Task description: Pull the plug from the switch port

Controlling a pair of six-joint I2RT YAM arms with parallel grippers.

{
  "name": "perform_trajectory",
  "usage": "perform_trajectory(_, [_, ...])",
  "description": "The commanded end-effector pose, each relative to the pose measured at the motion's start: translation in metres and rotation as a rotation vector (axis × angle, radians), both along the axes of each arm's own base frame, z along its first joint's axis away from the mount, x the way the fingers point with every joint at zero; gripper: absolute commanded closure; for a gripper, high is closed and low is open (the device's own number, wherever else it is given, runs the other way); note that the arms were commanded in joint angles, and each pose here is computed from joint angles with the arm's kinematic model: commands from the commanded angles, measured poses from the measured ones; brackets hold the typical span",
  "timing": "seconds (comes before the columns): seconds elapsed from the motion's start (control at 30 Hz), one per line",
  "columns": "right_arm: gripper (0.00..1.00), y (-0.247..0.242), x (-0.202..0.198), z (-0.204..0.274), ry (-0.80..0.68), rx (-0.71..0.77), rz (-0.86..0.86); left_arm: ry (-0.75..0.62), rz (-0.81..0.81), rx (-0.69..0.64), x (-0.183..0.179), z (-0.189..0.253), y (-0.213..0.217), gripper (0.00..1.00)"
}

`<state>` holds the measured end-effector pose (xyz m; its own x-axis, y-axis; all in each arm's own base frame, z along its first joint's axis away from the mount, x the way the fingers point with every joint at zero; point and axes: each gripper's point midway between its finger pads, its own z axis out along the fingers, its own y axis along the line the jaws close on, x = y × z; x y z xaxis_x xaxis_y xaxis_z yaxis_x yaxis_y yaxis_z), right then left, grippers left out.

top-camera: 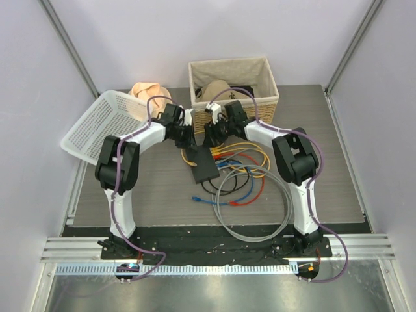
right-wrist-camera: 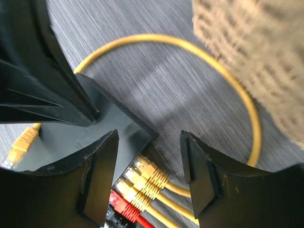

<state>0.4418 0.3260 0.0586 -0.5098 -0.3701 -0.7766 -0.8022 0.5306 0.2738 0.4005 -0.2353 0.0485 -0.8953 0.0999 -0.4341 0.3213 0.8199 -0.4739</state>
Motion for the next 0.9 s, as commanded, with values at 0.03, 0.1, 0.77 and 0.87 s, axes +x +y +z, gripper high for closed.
perform_trajectory(0.03, [0.37,0.009,-0.002,0.006,0.019,0.057,0.009,0.077,0.016,0.116,-0.024,-0.035,0.023,1.00])
perform_trajectory(0.1, [0.37,0.012,-0.007,0.003,0.023,0.055,0.021,0.075,0.017,0.113,-0.023,-0.035,0.023,1.00])
perform_trajectory(0.77, [0.46,0.010,-0.043,-0.033,0.070,-0.016,0.078,-0.016,-0.017,0.104,-0.061,0.024,0.044,1.00])
perform_trajectory(0.87, [0.46,0.005,-0.057,-0.036,0.082,-0.041,0.069,0.025,-0.036,0.133,-0.082,0.019,0.052,1.00])
